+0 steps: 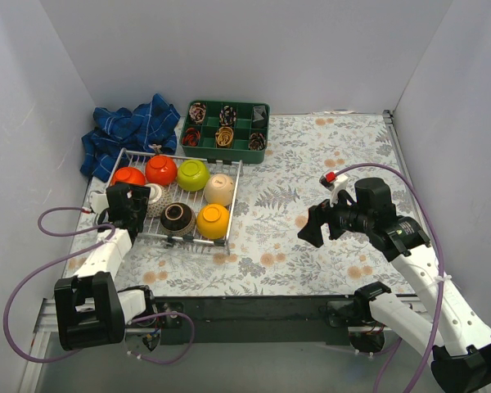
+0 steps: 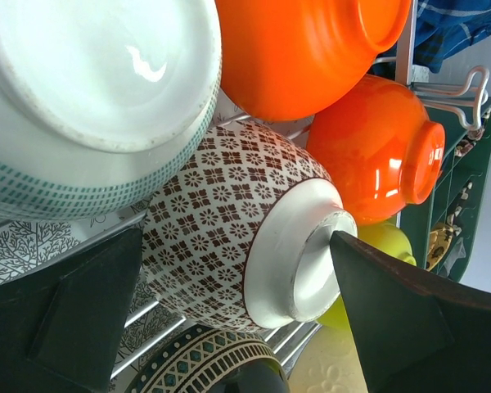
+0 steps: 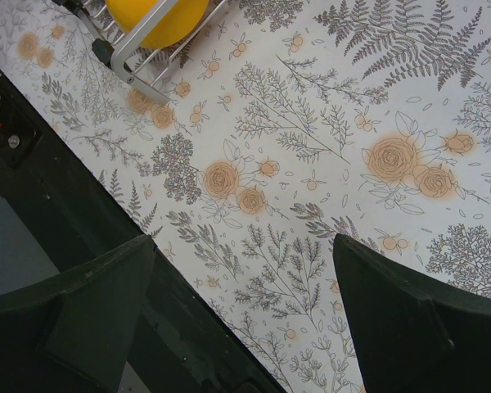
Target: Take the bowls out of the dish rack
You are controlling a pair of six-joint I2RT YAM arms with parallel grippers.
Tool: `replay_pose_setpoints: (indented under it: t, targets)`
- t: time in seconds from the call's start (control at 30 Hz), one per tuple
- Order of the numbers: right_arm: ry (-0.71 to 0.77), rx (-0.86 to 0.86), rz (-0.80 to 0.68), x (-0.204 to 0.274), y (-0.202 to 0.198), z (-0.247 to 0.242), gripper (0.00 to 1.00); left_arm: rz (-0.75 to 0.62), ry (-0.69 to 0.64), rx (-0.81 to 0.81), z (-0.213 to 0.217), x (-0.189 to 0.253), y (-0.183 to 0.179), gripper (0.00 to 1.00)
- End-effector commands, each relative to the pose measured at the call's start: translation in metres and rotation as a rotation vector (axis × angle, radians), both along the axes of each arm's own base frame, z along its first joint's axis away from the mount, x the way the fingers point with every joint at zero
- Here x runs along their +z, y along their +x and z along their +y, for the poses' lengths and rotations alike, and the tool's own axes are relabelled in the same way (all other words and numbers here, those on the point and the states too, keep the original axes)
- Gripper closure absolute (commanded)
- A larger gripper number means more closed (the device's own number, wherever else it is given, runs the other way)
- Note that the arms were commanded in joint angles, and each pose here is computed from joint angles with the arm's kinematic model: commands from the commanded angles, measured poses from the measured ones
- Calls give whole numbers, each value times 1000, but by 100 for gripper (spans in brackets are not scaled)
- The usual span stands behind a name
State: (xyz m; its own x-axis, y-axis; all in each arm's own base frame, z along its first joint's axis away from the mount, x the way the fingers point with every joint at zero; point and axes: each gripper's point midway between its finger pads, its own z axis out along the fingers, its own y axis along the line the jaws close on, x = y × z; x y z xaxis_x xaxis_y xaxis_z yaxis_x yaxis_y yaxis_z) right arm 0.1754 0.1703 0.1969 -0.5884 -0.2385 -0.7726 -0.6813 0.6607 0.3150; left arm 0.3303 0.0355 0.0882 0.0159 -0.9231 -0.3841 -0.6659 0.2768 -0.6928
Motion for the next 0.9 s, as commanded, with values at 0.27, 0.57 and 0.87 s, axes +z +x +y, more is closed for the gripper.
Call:
replay_pose_setpoints:
  t: [0.27,0.57,0.87]
  targets:
    - [11,14,-20,8,-3,1,2,160,5,-60,-8,-24,-32,2]
    - [9,14,-17,7,-2,2,2,141,-30,-63,-12,-28,-27,2]
    - [9,14,-23,9,-2,1,2,75,-4,-71,-11,-6,-25,20]
